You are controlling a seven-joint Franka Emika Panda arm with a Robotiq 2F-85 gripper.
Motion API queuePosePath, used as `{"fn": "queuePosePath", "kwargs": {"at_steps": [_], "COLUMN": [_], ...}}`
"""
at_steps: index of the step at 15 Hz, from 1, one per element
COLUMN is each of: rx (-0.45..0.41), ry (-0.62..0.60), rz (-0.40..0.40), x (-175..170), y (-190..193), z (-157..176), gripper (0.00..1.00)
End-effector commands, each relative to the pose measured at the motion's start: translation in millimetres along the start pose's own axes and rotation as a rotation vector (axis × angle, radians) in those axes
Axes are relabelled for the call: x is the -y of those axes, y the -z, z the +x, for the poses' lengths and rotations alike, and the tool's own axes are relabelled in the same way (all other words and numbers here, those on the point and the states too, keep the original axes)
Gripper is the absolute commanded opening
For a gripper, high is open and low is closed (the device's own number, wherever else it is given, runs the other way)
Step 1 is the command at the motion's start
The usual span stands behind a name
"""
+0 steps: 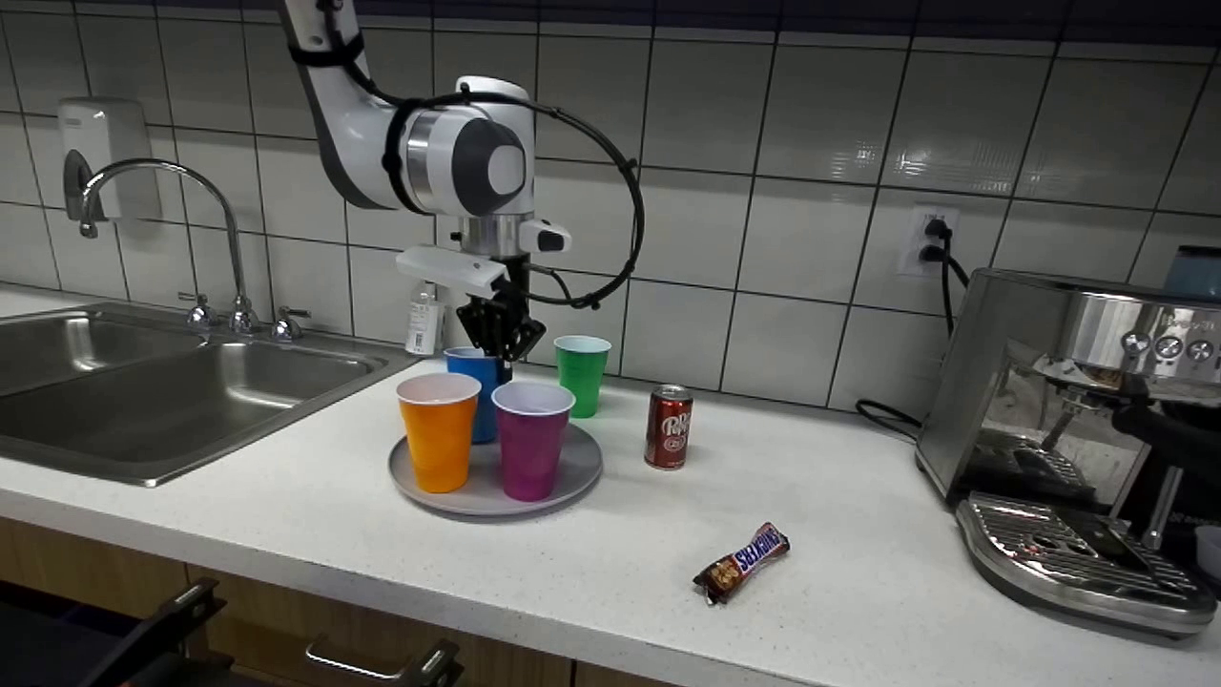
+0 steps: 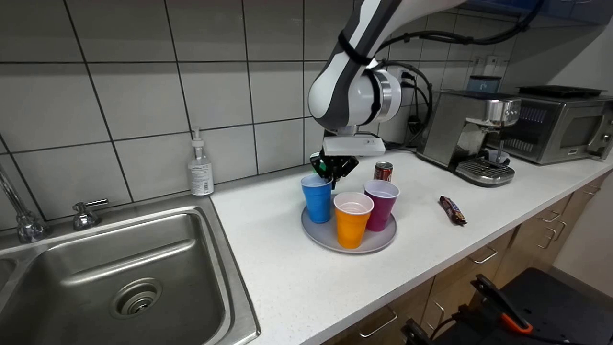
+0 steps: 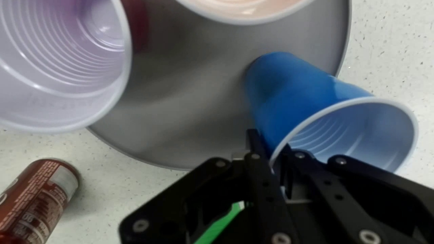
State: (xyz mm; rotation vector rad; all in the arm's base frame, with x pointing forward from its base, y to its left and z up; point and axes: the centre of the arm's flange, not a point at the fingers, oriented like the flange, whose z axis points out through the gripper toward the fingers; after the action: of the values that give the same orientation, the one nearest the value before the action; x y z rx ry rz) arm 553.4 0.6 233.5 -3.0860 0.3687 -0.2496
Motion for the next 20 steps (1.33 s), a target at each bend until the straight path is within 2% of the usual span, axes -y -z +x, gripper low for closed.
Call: {"fn": "queuePosePath", "kwargs": {"at_steps": [1, 7, 9, 20], "rx": [-0.019, -0.027, -0.038, -0.121], "ry": [0.005, 0.02, 0.024, -0.001], "rz": [0.007, 0.015, 0.024, 0.021], "x": [1, 6, 8, 0], "y": [13, 31, 38, 53], "z": [0, 6, 8, 47], "gripper": [0.44, 0.89, 0.99, 1.0]}}
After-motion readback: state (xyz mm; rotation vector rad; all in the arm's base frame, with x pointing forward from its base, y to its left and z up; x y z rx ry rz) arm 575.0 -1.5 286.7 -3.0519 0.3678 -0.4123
